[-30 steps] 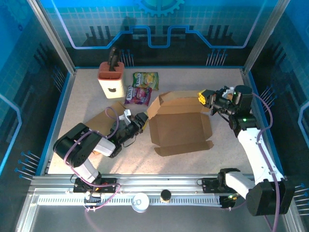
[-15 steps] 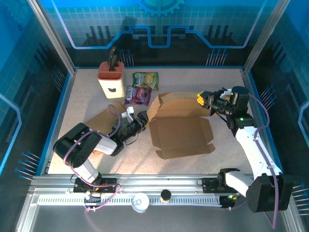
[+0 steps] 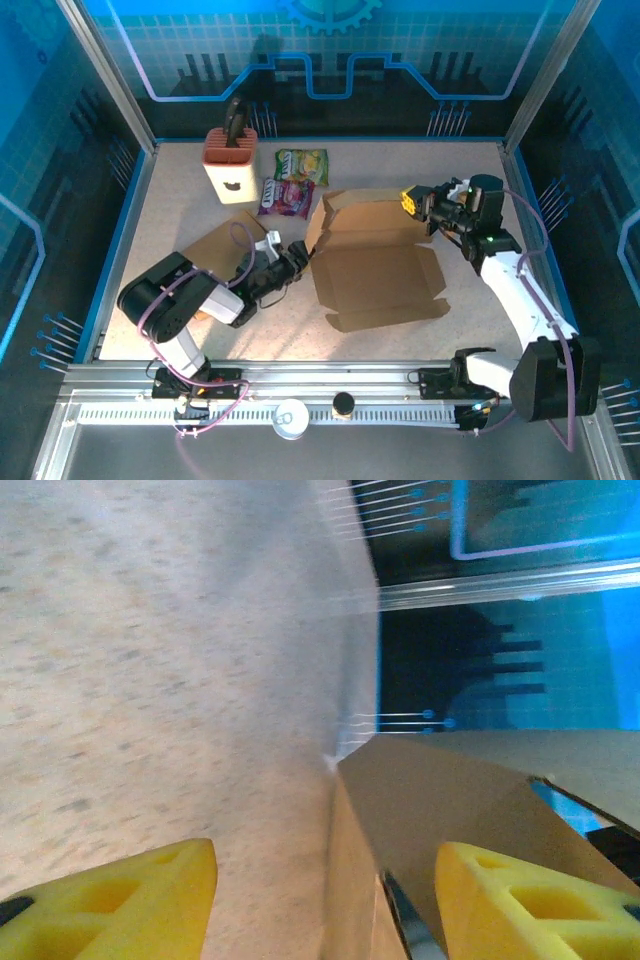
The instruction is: Fold the paper box
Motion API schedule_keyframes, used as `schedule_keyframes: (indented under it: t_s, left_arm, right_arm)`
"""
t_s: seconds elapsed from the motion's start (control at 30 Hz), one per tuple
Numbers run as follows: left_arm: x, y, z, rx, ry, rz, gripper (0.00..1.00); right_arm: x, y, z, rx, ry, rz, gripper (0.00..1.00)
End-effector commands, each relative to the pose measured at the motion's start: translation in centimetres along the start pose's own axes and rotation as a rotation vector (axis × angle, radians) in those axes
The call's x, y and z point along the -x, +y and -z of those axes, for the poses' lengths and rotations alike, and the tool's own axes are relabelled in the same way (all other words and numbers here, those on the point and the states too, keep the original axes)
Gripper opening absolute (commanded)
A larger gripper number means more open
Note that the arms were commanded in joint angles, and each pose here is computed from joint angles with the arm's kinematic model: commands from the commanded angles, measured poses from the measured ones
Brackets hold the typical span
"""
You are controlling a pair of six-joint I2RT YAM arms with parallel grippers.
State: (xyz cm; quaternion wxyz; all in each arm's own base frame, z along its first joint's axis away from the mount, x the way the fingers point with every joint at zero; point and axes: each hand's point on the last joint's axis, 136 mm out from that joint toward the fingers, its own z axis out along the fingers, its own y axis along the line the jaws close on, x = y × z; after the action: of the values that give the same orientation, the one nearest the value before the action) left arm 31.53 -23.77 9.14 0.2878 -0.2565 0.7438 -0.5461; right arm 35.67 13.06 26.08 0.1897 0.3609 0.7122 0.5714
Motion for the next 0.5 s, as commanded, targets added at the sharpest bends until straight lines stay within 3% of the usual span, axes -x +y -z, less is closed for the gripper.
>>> schedule_keyframes:
  t_s: [0.0,0.27,0.47]
  left_arm:
    - [0.2,2.7,1.7,0.158,-0.027,-0.019,0.61]
    - [1.3,3.4,6.6,0.46,-0.073,-0.126,0.62]
    - [2.8,0.1,9.0,0.494,-0.096,-0.274,0.57]
  right_arm:
    - [0.5,1.5,-0.4,0.033,-0.028,0.161,0.0]
    - [1.1,-1.0,-2.0,-0.029,-0.027,0.227,0.0]
    - [-0.2,-3.6,-4.0,-0.071,0.033,0.277,0.0]
